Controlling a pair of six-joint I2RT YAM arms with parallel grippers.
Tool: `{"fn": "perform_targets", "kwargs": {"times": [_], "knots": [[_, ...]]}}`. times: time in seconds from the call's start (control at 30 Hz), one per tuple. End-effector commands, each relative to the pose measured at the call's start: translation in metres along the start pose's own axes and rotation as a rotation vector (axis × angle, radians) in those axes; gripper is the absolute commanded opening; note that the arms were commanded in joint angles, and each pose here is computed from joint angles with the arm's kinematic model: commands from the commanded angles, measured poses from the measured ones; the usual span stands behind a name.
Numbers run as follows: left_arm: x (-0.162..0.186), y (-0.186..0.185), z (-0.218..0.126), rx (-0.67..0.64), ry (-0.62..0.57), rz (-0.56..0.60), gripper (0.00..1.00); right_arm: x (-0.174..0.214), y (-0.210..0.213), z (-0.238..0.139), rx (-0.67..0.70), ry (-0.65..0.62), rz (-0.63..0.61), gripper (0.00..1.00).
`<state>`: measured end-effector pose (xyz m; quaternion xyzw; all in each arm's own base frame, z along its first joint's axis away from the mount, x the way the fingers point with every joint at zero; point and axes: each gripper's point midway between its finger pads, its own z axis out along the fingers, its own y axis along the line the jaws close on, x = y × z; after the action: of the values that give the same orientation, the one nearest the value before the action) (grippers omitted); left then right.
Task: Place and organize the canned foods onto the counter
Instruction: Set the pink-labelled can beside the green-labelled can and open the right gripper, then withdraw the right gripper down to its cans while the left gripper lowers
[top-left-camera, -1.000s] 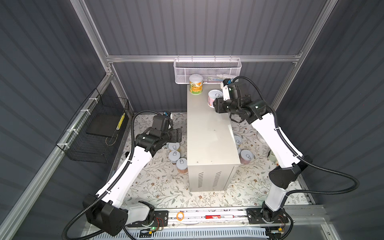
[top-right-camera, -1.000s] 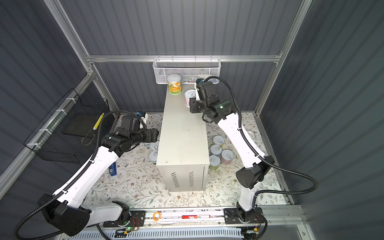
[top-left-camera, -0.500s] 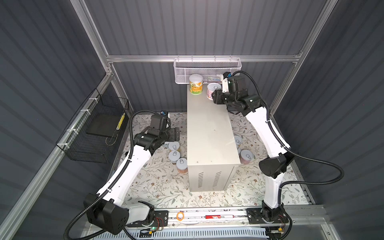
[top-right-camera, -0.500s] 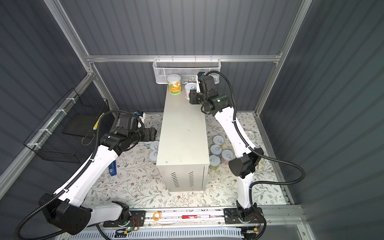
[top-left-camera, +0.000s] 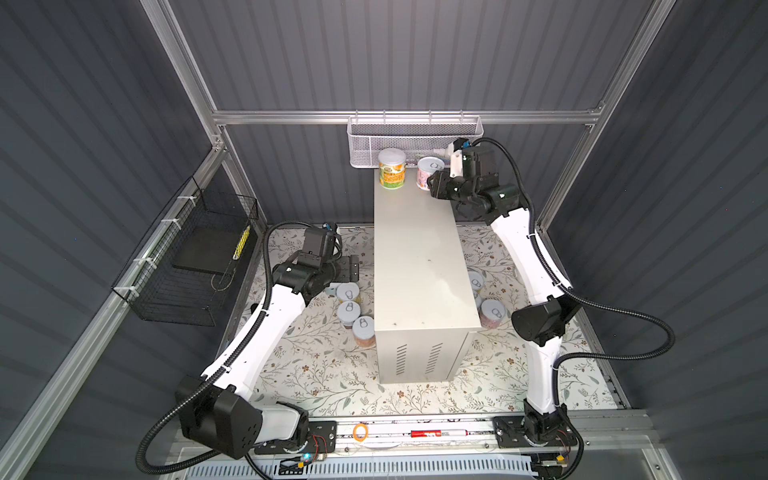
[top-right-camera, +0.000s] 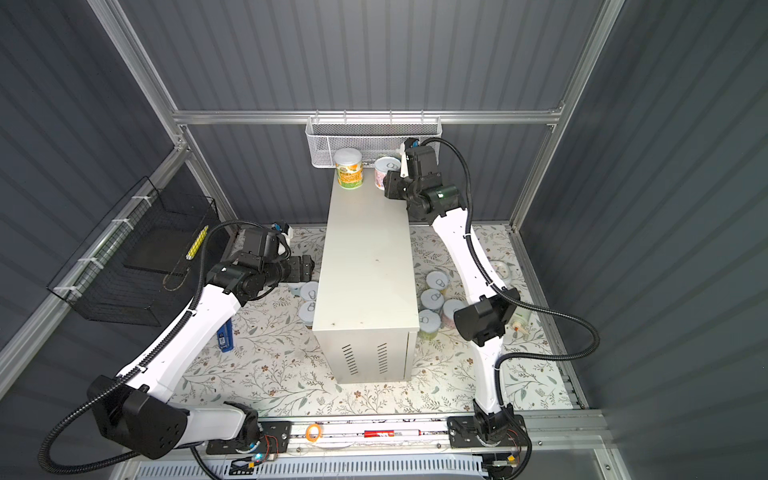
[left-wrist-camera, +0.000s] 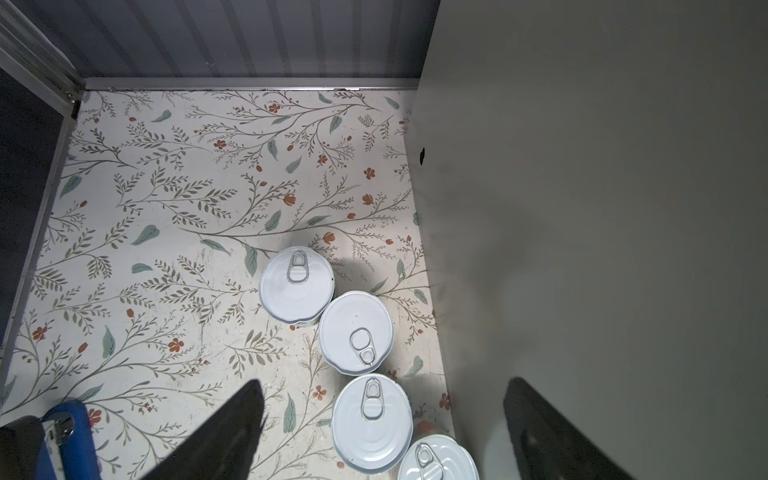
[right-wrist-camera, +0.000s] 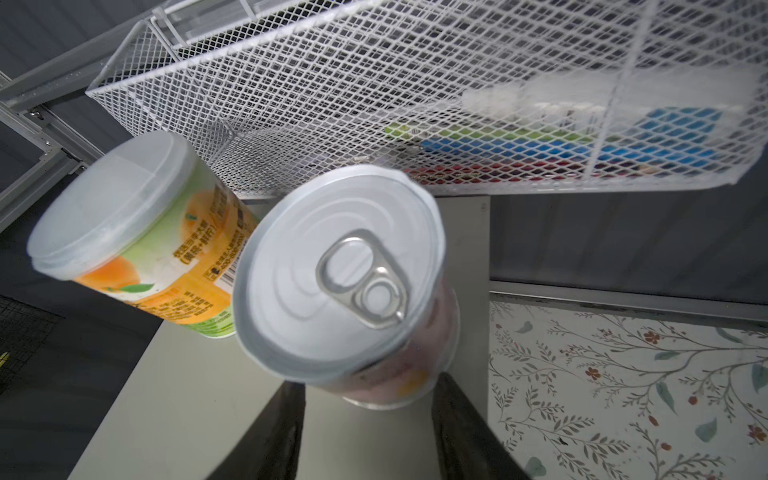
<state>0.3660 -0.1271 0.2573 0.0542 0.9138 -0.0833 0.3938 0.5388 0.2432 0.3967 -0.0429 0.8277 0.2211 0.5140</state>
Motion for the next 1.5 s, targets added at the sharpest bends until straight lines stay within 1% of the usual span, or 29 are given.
{"fn": "perform_targets", "kwargs": {"times": [0.0, 0.23, 0.47, 0.53, 0.63, 0.73, 0.83, 0.93, 0.97, 1.07, 1.17, 1.33, 1.47], "knots": [[-0.002, 0.001, 0.002, 0.007, -0.002, 0.011, 0.92, -0.013, 0.005, 0.003, -0.042, -0.041, 0.017, 0.51], [0.0, 0.003, 0.003, 0.003, 0.0, 0.007, 0.92, -0.012, 0.004, 0.013, -0.067, -0.043, 0.033, 0.5], [-0.001, 0.003, 0.002, 0.008, -0.009, 0.003, 0.92, -0.022, 0.013, 0.006, -0.12, -0.066, 0.039, 0.52], [-0.002, 0.003, -0.001, 0.012, -0.018, 0.0, 0.93, -0.027, 0.015, -0.003, -0.121, -0.075, 0.036, 0.52], [0.0, 0.003, -0.007, 0.016, -0.028, -0.014, 0.93, -0.039, 0.017, -0.026, -0.115, -0.096, 0.025, 0.55], [0.007, 0.005, -0.012, 0.019, -0.038, -0.044, 0.93, -0.042, 0.02, -0.054, -0.115, -0.099, 0.019, 0.57], [0.023, 0.007, -0.019, 0.027, -0.035, -0.076, 0.93, -0.04, 0.018, -0.088, -0.083, -0.121, 0.013, 0.62], [0.043, 0.011, -0.024, 0.029, -0.04, -0.112, 0.93, -0.024, 0.006, -0.119, -0.028, -0.126, 0.017, 0.7], [0.052, 0.013, -0.025, 0.029, -0.035, -0.128, 0.93, -0.018, 0.002, -0.133, -0.01, -0.128, 0.019, 0.71], [0.073, 0.015, -0.025, 0.039, -0.024, -0.169, 0.91, 0.013, -0.011, -0.156, 0.022, -0.116, 0.029, 0.75], [0.089, 0.017, -0.025, 0.031, -0.018, -0.191, 0.91, 0.048, -0.023, -0.173, 0.061, -0.083, 0.041, 0.77], [0.105, 0.019, -0.028, 0.006, 0.011, -0.187, 0.9, 0.101, -0.039, -0.204, 0.127, -0.029, 0.038, 0.79], [0.121, 0.015, -0.028, 0.007, 0.026, -0.189, 0.9, 0.144, -0.056, -0.227, 0.166, 0.014, 0.069, 0.81]]}}
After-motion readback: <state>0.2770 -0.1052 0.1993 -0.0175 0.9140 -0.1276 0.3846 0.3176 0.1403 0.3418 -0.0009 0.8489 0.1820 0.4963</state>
